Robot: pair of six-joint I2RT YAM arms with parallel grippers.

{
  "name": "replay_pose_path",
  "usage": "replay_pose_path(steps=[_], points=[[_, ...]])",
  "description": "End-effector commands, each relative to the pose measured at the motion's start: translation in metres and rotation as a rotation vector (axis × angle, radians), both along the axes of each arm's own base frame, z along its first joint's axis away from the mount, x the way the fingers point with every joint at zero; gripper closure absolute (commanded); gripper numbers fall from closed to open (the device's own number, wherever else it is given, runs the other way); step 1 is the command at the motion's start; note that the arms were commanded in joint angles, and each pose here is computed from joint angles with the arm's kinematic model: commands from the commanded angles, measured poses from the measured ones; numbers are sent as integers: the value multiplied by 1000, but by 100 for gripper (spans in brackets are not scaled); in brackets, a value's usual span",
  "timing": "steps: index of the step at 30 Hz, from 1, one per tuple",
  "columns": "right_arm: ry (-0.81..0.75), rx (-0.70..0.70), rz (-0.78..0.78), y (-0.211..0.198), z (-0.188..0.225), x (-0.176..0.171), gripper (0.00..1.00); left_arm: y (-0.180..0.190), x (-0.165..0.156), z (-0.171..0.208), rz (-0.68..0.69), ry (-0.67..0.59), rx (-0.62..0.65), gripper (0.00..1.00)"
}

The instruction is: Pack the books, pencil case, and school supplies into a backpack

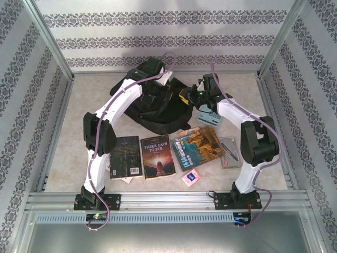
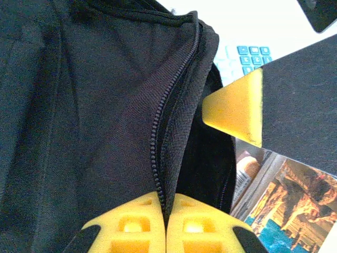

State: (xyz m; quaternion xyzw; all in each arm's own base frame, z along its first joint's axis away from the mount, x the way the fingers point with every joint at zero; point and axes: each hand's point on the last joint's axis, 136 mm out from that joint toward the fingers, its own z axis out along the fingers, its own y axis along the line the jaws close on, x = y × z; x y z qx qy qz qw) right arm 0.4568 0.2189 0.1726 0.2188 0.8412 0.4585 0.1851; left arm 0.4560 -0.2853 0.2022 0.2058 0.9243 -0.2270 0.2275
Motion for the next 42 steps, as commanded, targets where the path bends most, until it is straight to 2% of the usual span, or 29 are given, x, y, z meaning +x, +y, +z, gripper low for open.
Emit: replay_pose_path(steps=[1, 3, 9, 17, 19, 26, 28, 32, 33, 34, 39, 42], points=[[-94, -109, -30, -23, 27, -9, 66, 4, 5, 38, 46, -56, -56, 100], [-105, -197, -38, -35, 31, -18, 55, 18, 10, 58, 104, -101, -66, 100], [-24, -427, 14, -60, 14, -49, 51, 58, 15, 105, 261, -222, -73, 100], [-15, -674, 179, -59, -3, -121, 34, 88, 20, 115, 371, -207, -199, 100], [11, -741, 223, -61, -12, -146, 29, 91, 21, 116, 380, -194, -236, 100], [67, -781, 449, -46, -39, -235, 28, 87, 25, 104, 368, -141, -310, 100], [88, -828, 528, -41, -51, -264, 16, 84, 25, 101, 353, -128, -322, 100], [133, -899, 698, -31, -77, -315, 13, 78, 24, 99, 331, -111, -343, 100], [129, -922, 735, -29, -83, -326, 8, 77, 23, 97, 324, -104, -347, 100], [119, -943, 771, -27, -89, -335, 3, 76, 22, 97, 319, -100, -351, 100], [148, -1058, 829, -37, -114, -353, 2, 72, 19, 96, 294, -90, -361, 100], [144, -1067, 845, -34, -123, -353, 2, 70, 16, 94, 281, -81, -368, 100]])
